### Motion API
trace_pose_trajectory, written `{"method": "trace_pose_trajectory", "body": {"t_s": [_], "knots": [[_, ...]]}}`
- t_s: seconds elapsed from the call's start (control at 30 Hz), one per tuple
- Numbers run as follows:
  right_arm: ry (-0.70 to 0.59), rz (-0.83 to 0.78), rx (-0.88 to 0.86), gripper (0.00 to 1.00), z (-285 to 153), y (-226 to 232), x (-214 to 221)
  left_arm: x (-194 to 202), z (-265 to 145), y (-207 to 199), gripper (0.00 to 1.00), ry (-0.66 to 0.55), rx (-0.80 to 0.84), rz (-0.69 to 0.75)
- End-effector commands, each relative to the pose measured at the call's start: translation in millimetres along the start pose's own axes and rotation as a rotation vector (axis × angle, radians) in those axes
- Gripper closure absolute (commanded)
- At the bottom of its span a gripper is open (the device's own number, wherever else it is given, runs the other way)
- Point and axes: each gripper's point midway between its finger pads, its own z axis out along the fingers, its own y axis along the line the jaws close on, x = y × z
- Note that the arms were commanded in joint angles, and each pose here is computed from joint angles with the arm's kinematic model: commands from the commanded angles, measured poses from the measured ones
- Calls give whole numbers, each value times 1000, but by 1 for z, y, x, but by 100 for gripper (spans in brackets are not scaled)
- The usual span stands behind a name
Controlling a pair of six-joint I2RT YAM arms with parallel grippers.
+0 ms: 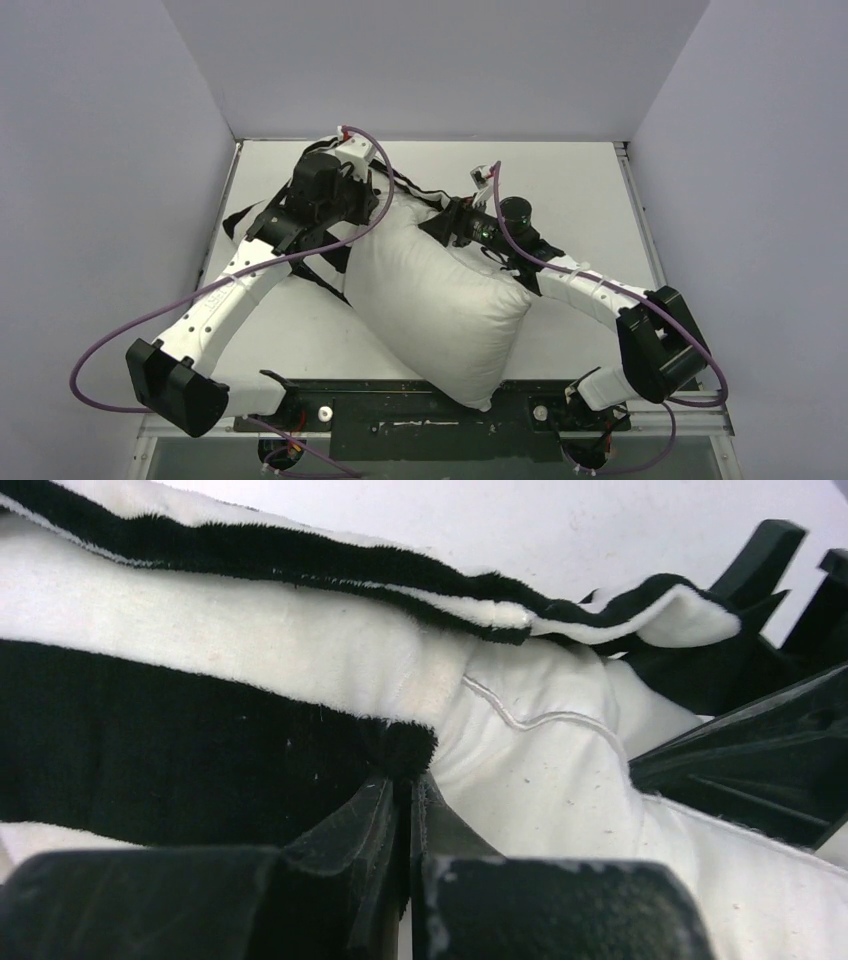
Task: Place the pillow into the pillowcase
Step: Stuff the pillow into the pillowcase.
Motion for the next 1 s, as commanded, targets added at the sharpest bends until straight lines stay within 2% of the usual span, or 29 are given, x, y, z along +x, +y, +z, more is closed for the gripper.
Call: {"method": "trace_pose_trajectory", "body": {"t_s": [0.0, 0.07, 0.23, 0.33, 0.43, 0.5, 0.7, 0.8, 0.97], "knots": [[-55, -120, -153, 27, 14, 49, -22, -48, -29, -24, 100, -175, 115, -22], [-46, -115, -167, 22, 26, 52, -20, -44, -31, -31, 100, -167, 140, -19], [-86, -72, -274, 21, 38, 73, -31, -25, -23, -26, 100, -137, 118, -5], [-134, -54, -323, 19, 31, 86, -46, -12, -14, -21, 100, -101, 95, 5], [-178, 0, -364, 10, 14, 91, -63, -4, -10, -14, 100, -82, 66, 16], [-191, 22, -364, 8, 5, 90, -72, -4, -9, -14, 100, -84, 62, 19], [-99, -1, -273, 3, 19, 79, -62, -13, -10, -23, 100, -129, 109, -8], [-95, 14, -275, 0, 24, 77, -59, -14, -9, -23, 100, -124, 102, -20], [-34, -35, -193, 2, 50, 70, -46, -15, -8, -27, 100, -123, 124, -41]]}}
